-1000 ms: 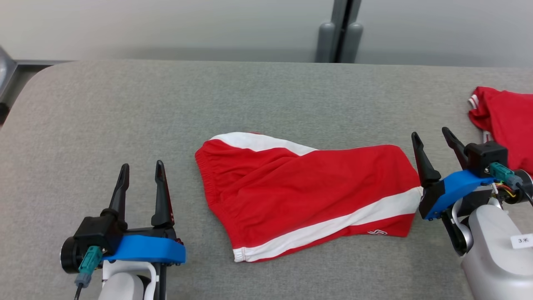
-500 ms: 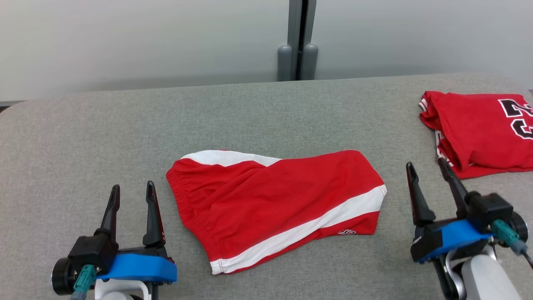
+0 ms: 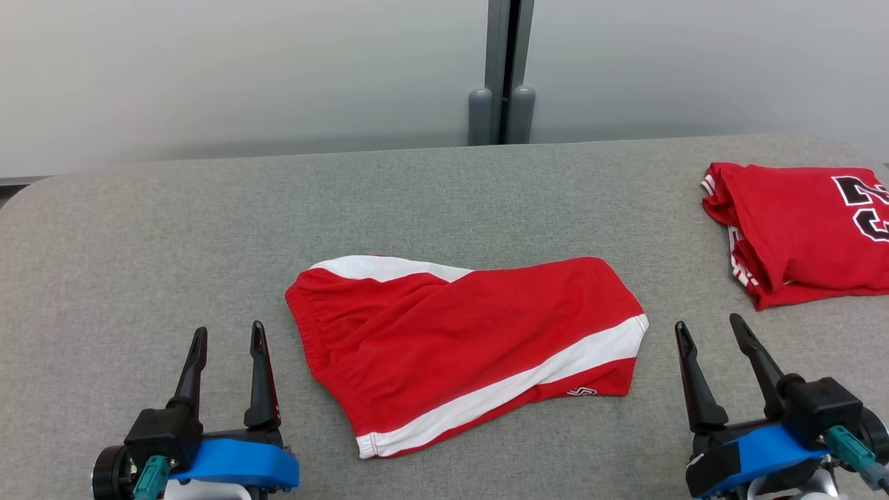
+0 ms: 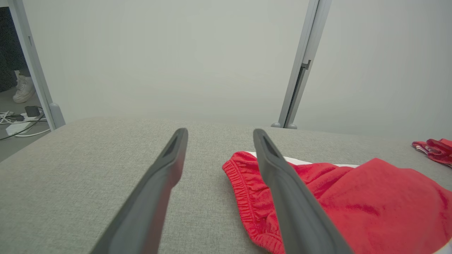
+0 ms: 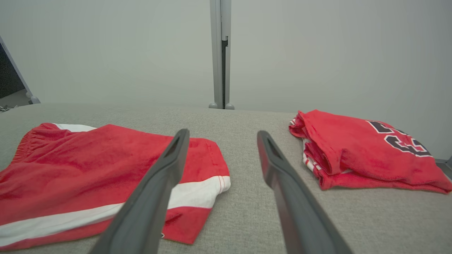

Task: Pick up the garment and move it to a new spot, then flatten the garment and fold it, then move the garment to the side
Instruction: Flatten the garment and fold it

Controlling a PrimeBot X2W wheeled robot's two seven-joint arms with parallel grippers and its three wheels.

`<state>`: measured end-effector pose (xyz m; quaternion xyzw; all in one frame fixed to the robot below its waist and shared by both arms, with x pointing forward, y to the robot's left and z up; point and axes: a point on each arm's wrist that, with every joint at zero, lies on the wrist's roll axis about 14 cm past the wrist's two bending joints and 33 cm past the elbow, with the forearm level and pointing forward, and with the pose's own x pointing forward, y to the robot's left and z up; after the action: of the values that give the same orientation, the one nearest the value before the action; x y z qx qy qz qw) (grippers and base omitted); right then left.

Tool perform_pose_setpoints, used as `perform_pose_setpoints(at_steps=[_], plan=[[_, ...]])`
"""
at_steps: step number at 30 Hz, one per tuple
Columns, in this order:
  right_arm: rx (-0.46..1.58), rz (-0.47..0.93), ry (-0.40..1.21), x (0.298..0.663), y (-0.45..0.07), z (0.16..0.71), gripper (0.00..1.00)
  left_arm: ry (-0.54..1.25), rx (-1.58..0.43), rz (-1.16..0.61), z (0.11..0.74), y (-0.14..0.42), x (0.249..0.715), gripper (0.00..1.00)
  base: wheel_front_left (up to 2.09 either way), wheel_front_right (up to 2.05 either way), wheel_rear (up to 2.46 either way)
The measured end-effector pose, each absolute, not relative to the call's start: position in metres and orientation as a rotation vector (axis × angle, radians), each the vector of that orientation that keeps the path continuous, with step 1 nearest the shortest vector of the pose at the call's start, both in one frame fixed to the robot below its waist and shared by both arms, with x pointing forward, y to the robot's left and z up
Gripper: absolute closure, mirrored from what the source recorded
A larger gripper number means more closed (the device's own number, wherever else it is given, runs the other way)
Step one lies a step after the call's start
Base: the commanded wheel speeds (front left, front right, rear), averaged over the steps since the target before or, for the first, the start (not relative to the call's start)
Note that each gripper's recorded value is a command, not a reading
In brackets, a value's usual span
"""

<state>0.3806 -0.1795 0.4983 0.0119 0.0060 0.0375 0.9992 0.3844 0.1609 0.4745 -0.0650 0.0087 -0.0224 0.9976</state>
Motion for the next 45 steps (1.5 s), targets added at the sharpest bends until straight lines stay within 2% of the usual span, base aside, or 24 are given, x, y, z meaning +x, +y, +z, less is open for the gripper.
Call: perform_pose_setpoints(at_steps=[6, 10, 22, 31, 45], plan=[[0.021, 0.073, 0.021, 0.381, -0.18, 0.499, 0.0, 0.022, -0.121, -0.047, 0.473, 0.161, 0.383, 0.0, 0.0, 0.0, 0.0], [0.017, 0.061, 0.067, 0.381, -0.184, 0.487, 0.0, 0.049, -0.119, -0.112, 0.465, 0.144, 0.38, 0.0, 0.0, 0.0, 0.0], [-0.023, 0.052, 0.186, 0.405, -0.198, 0.446, 0.0, 0.25, -0.111, -0.342, 0.412, 0.081, 0.347, 0.0, 0.0, 0.0, 0.0], [-0.025, 0.089, 0.256, 0.426, -0.188, 0.42, 0.0, 0.377, -0.116, -0.404, 0.381, 0.069, 0.322, 0.0, 0.0, 0.0, 0.0], [-0.016, 0.143, 0.357, 0.439, -0.171, 0.382, 0.0, 0.387, -0.134, -0.453, 0.38, 0.053, 0.325, 0.0, 0.0, 0.0, 0.0]])
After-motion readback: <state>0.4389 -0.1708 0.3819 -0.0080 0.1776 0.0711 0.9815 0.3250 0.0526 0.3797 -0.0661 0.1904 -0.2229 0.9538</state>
